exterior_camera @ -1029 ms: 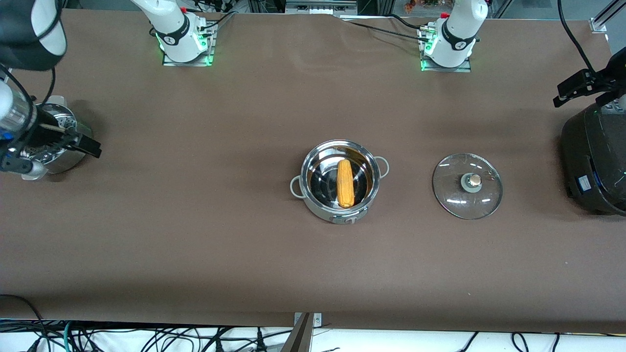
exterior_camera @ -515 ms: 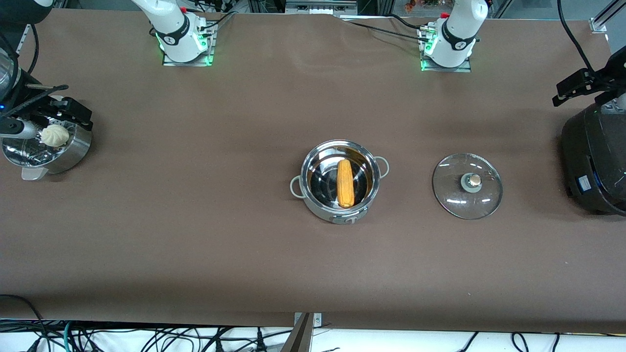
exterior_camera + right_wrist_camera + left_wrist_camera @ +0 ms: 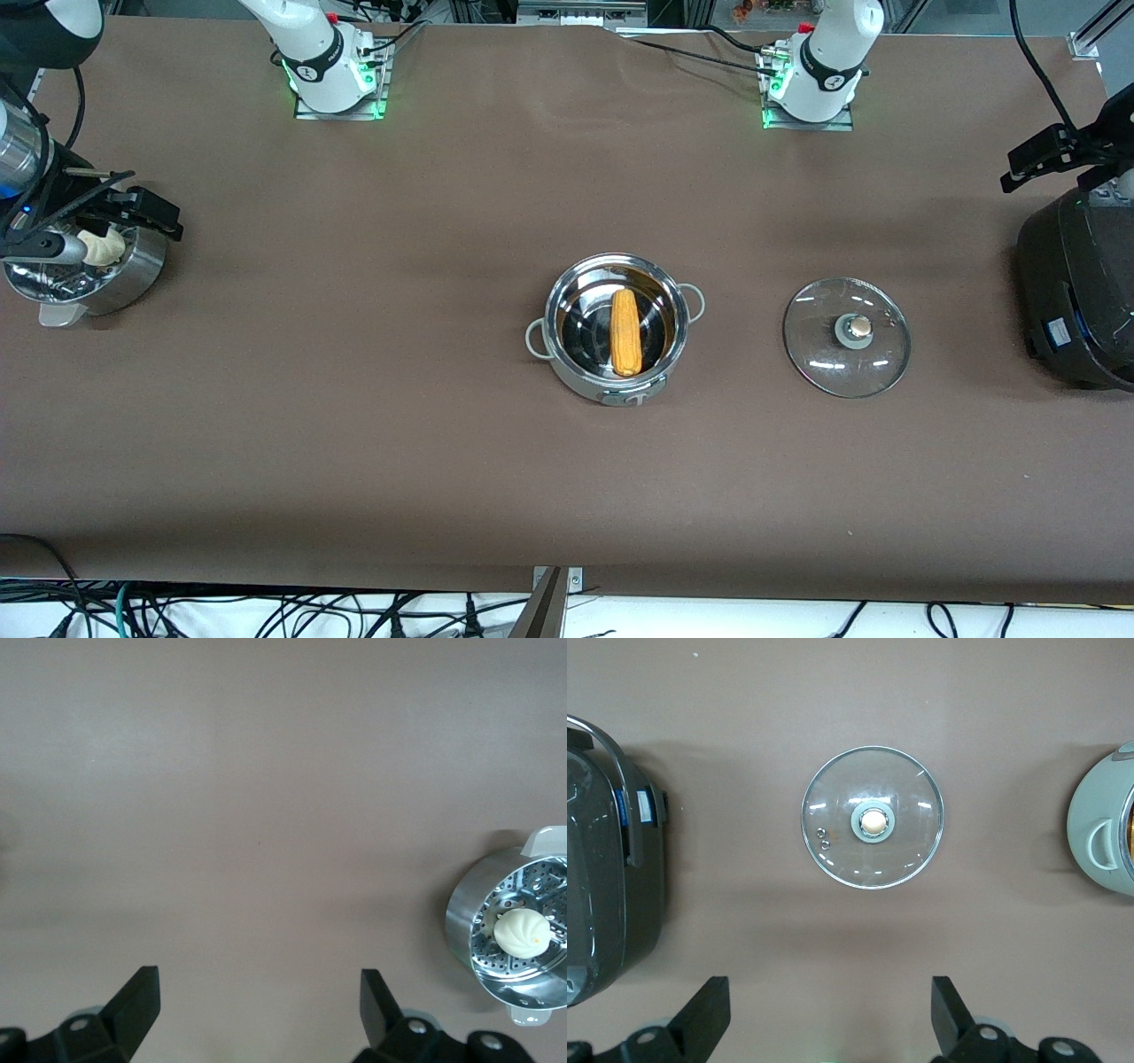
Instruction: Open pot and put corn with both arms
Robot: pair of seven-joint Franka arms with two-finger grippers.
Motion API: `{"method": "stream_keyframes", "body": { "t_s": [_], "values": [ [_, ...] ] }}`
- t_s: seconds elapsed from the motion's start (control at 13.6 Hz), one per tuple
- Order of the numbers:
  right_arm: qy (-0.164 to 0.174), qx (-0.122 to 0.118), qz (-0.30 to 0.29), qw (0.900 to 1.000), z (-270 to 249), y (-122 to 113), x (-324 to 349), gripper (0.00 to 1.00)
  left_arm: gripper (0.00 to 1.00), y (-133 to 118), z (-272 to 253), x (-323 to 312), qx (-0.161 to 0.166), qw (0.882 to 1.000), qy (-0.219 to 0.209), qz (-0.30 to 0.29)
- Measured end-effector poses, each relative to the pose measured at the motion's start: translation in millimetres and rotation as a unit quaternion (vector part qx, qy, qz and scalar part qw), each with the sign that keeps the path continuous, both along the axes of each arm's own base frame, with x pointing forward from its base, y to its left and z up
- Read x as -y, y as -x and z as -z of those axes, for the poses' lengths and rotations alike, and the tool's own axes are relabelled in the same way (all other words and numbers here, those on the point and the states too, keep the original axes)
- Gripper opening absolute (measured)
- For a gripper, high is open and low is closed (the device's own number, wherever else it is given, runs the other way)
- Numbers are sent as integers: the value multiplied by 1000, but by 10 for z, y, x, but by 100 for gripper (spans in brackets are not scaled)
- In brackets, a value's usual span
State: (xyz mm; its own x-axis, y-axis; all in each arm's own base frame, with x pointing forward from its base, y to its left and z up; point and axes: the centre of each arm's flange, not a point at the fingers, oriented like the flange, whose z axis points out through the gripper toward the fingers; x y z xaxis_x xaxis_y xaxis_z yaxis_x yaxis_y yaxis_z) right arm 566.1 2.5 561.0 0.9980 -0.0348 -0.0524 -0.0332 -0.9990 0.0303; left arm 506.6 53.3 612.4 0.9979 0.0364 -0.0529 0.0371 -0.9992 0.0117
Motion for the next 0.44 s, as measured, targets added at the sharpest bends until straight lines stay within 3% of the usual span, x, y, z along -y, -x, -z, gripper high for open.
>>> {"method": "stream_keyframes", "body": {
  "t_s": [0.44],
  "values": [
    [0, 0, 0, 1000, 14, -16, 22, 100, 100, 0, 1, 0, 0, 1000, 0, 0]
  ]
}}
